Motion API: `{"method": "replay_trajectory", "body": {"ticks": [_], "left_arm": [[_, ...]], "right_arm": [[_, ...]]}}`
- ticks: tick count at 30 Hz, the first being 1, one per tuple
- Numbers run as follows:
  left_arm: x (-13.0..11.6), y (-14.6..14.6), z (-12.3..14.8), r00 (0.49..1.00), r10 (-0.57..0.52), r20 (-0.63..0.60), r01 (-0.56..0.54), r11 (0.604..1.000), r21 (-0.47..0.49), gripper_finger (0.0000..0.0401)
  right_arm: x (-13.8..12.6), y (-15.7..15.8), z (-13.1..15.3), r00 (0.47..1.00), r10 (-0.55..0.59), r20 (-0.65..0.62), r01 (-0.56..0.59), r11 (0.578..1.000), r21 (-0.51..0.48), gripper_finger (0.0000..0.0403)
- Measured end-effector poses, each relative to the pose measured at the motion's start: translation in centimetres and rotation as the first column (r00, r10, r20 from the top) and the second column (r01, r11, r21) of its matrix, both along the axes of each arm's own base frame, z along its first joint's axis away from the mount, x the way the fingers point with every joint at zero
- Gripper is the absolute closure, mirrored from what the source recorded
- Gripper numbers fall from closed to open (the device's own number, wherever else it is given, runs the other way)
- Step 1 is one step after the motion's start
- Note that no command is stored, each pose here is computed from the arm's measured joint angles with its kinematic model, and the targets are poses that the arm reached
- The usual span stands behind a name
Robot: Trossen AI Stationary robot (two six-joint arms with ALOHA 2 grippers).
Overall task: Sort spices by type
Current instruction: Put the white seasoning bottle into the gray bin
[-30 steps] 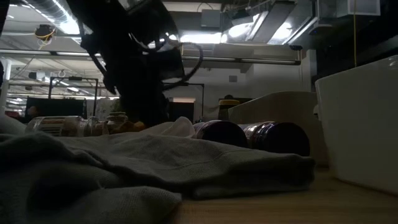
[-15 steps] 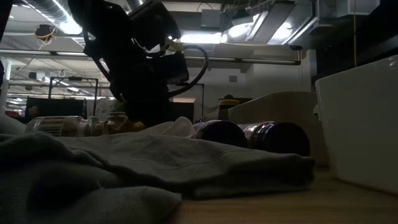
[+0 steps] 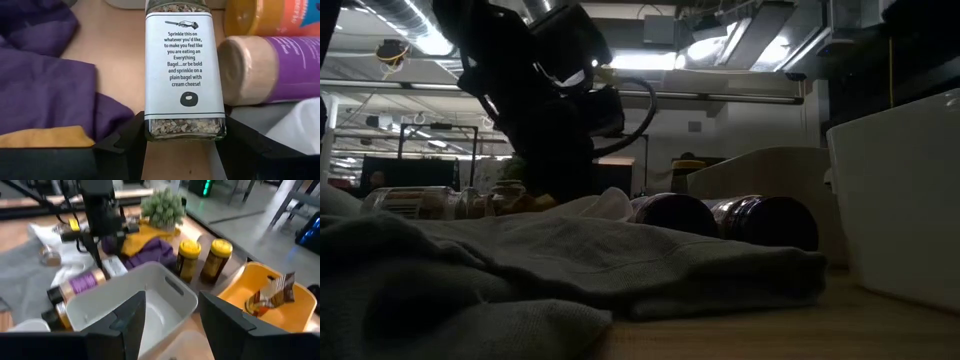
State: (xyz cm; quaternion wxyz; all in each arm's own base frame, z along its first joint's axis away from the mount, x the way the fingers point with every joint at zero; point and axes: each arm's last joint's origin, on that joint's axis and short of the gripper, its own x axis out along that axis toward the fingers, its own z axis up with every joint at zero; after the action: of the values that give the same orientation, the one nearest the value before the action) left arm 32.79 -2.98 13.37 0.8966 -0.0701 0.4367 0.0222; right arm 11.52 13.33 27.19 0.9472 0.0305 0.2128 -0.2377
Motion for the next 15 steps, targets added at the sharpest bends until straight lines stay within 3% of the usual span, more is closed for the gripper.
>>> {"method": "replay_trajectory", "body": {"ticks": [5,15], "left_arm": [[-0.1,0.6,0.8,0.999,0.026,0.02,-0.026,1.0,-0.014,0.0219],[-1.3,1.1,4.9,0.993,0.03,0.118,-0.028,0.999,-0.019,0.0217]], "right_arm": [[0.0,0.0,0.0,1.0,-0.002,0.013,0.002,1.0,-0.009,0.0219],[0.1,0.0,0.1,0.999,-0.005,0.032,0.006,1.0,-0.012,0.0219]]}}
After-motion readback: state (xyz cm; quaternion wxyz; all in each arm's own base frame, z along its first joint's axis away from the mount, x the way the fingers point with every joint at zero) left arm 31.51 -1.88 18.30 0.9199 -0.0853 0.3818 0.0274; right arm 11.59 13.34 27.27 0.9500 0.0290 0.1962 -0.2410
